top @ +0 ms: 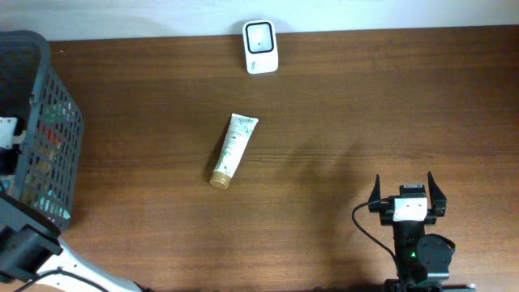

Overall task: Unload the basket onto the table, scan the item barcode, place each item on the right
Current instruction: 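Reach the left gripper into the basket and grasp the orange-capped snack pack, then carry the orange-capped pack past the scanner and lay it beside the tube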

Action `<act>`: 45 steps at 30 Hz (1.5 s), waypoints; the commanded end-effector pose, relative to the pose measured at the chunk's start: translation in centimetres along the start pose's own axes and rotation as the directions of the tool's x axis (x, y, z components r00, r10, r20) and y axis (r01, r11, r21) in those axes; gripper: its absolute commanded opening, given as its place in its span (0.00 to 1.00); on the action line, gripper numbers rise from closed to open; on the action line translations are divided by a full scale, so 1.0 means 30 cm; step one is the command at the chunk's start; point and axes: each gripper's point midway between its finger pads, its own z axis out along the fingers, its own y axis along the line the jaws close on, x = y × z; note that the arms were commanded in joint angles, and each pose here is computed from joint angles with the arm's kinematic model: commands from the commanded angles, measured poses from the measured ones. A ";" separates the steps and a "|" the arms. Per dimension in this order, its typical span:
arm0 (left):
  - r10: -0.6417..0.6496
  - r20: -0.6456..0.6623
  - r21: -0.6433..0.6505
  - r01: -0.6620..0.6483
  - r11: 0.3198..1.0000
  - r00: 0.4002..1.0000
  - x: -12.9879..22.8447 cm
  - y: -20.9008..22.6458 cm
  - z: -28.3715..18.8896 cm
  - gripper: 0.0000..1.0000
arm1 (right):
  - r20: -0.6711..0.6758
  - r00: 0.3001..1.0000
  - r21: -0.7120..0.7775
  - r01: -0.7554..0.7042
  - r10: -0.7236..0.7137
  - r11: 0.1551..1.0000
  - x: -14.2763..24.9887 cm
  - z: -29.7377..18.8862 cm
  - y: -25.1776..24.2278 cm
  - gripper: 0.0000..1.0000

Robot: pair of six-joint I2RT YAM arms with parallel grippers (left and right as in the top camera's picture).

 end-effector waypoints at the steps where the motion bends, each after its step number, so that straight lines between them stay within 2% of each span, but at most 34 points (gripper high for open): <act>1: -0.120 0.076 -0.112 0.128 0.985 0.990 -0.116 0.060 -0.174 0.00 | -0.010 1.000 0.017 0.004 -0.004 1.000 0.014 0.001 -0.008 0.99; 4: -0.095 0.221 -0.226 0.146 0.963 0.971 -0.263 0.085 -0.414 0.00 | -0.010 1.000 0.017 0.004 -0.004 1.000 0.014 0.001 -0.008 0.99; 6: -0.021 0.320 -0.317 0.128 0.940 0.947 -0.360 0.079 -0.609 0.00 | -0.010 1.000 0.017 0.004 -0.004 1.000 0.014 0.001 -0.008 0.99; 8: 0.045 0.399 -0.382 0.121 0.916 0.916 -0.428 0.049 -0.777 0.00 | -0.010 1.000 0.017 0.004 -0.004 1.000 0.014 0.001 -0.008 0.99; 10: 0.048 0.475 -0.403 0.169 0.899 0.879 -0.466 0.010 -0.911 0.00 | -0.010 1.000 0.017 0.004 -0.004 1.000 0.014 0.001 -0.008 0.99; 12: -0.038 0.623 -0.327 0.304 0.895 0.782 -0.500 -0.092 -1.096 0.00 | -0.010 1.000 0.017 0.004 -0.004 1.000 0.014 0.001 -0.008 0.99; 13: -0.123 0.695 -0.214 0.368 0.905 0.708 -0.512 -0.174 -1.175 0.00 | -0.010 1.000 0.017 0.004 -0.004 1.000 0.014 0.001 -0.008 0.99; 15: -0.241 0.741 -0.017 0.377 0.926 0.626 -0.535 -0.315 -1.244 0.00 | -0.010 1.000 0.017 0.004 -0.004 1.000 0.014 0.001 -0.008 0.99; 16: -0.271 0.735 0.070 0.328 0.942 0.621 -0.552 -0.411 -1.255 0.00 | -0.010 1.000 0.017 0.004 -0.004 1.000 0.014 0.001 -0.008 0.99; 18: -0.291 0.673 0.174 0.236 0.956 0.680 -0.576 -0.580 -1.198 0.00 | -0.010 1.000 0.017 0.004 -0.004 1.000 0.014 0.001 -0.008 0.99; 23: -0.281 0.370 0.322 0.161 0.933 0.886 -0.564 -0.929 -0.863 0.00 | -0.010 1.000 0.017 0.004 -0.004 1.000 0.014 0.001 -0.008 0.99; 26: -0.221 0.223 0.355 0.132 0.926 0.950 -0.533 -1.069 -0.667 0.00 | -0.010 1.000 0.017 0.004 -0.004 1.000 0.014 0.001 -0.008 0.99; 27: -0.167 0.174 0.327 0.103 0.939 0.970 -0.513 -1.112 -0.576 0.00 | -0.010 1.000 0.017 0.004 -0.004 1.000 0.014 0.001 -0.008 0.99; 28: -0.017 0.163 0.322 -0.037 0.946 0.986 -0.496 -1.182 -0.493 0.00 | -0.010 1.000 0.017 0.004 -0.004 1.000 0.014 0.001 -0.008 0.99; 30: 0.222 0.187 0.339 -0.275 0.900 0.957 -0.473 -1.309 -0.388 0.00 | -0.010 1.000 0.017 0.004 -0.004 1.000 0.014 0.001 -0.008 0.99; 31: 0.346 0.207 0.342 -0.399 0.851 0.915 -0.457 -1.370 -0.345 0.00 | -0.010 1.000 0.017 0.004 -0.004 1.000 0.014 0.001 -0.008 0.99; 33: 0.566 0.256 0.345 -0.621 0.704 0.784 -0.419 -1.489 -0.281 0.00 | -0.010 1.000 0.017 0.004 -0.004 1.000 0.014 0.001 -0.008 0.99; 35: 0.795 0.345 0.327 -0.858 0.396 0.498 -0.347 -1.652 -0.211 0.00 | -0.010 1.000 0.017 0.004 -0.004 1.000 0.014 0.001 -0.008 0.99; 36: 0.845 0.376 0.316 -0.910 0.269 0.381 -0.315 -1.703 -0.185 0.00 | -0.010 1.000 0.017 0.004 -0.004 1.000 0.014 0.001 -0.008 0.99; 37: 0.876 0.409 0.303 -0.943 0.134 0.256 -0.279 -1.753 -0.152 0.00 | -0.010 1.000 0.017 0.004 -0.004 1.000 0.014 0.001 -0.008 0.99; 38: 0.888 0.448 0.288 -0.957 -0.033 0.104 -0.229 -1.813 -0.106 0.00 | -0.010 1.000 0.017 0.004 -0.004 1.000 0.014 0.001 -0.008 0.99; 39: 0.884 0.466 0.286 -0.952 -0.112 0.036 -0.197 -1.845 -0.079 0.00 | -0.010 1.000 0.017 0.004 -0.004 1.000 0.014 0.001 -0.008 0.99; 42: 0.852 0.511 0.299 -0.907 -0.296 -0.109 -0.094 -1.939 -0.005 0.00 | -0.010 1.000 0.017 0.004 -0.004 1.000 0.014 0.001 -0.008 0.99; 43: 0.818 0.541 0.305 -0.861 -0.407 -0.195 -0.025 -1.973 0.018 0.00 | -0.010 1.000 0.017 0.004 -0.004 1.000 0.014 0.001 -0.008 0.99; 45: 0.753 0.589 0.305 -0.781 -0.545 -0.295 0.070 -2.017 0.031 0.00 | -0.010 1.000 0.017 0.004 -0.004 1.000 0.014 0.001 -0.008 0.99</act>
